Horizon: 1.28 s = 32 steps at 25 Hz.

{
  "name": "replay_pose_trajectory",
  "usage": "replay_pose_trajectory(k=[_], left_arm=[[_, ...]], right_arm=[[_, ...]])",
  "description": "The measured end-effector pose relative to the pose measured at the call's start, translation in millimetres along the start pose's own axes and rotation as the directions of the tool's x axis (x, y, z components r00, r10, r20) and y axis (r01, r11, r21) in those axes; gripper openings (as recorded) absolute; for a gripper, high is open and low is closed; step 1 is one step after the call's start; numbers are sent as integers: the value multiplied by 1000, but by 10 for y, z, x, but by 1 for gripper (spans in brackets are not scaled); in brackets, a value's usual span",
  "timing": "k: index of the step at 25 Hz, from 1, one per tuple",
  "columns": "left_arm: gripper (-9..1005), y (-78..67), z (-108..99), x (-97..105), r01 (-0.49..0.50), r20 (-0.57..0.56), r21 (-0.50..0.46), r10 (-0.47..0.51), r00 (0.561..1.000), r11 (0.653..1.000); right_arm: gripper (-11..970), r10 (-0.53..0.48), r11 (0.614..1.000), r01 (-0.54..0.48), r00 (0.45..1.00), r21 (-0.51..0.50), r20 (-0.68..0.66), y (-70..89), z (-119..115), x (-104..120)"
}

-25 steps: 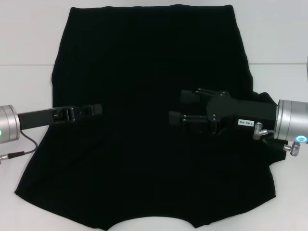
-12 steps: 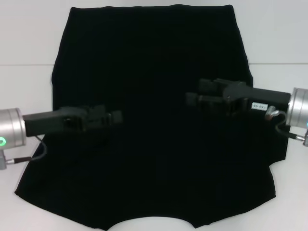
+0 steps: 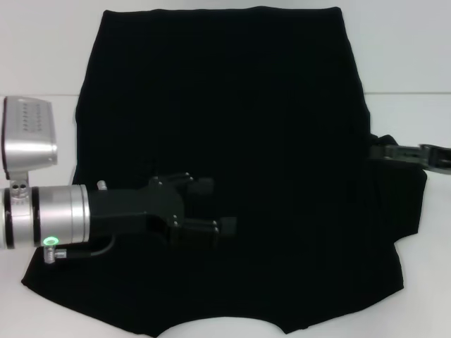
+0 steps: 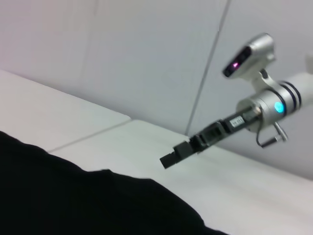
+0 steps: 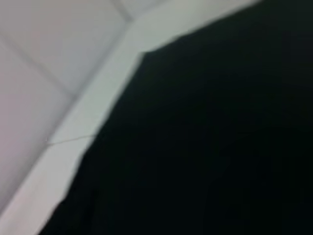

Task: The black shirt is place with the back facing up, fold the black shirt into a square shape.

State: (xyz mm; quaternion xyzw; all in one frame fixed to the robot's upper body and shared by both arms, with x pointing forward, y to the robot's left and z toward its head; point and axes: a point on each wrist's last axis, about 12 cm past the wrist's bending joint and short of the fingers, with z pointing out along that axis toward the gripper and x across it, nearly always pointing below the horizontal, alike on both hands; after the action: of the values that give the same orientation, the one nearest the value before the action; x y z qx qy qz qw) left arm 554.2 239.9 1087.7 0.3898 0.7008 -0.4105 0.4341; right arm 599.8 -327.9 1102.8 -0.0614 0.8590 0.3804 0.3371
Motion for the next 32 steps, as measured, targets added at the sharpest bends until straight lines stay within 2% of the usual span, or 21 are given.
replay_pose_trajectory(k=[6,10,16,25,32], left_arm=[[933,-10,42,6,-26,-15,9,26,1000,1000],[932,-11,47,7,-27,-14,7,27,1000,1000],[931,-12,48,8,-27,-12,6,27,1000,1000],[930,-4,55,7,-24,-14,-1,24,1000,1000],[929,14,54,12,-21,-18,-17,20,1000,1000]], right_arm=[[849,169,972,-170,985,160,19,-319,-365,139],[846,226,951,-225,974,214,20,-411,-458,196],[841,227,943,-213,974,256,-24,-405,-351,210],[834,207,949,-188,977,253,-48,-321,-146,200],[828,219,945,-199,975,258,-49,-323,-96,243]])
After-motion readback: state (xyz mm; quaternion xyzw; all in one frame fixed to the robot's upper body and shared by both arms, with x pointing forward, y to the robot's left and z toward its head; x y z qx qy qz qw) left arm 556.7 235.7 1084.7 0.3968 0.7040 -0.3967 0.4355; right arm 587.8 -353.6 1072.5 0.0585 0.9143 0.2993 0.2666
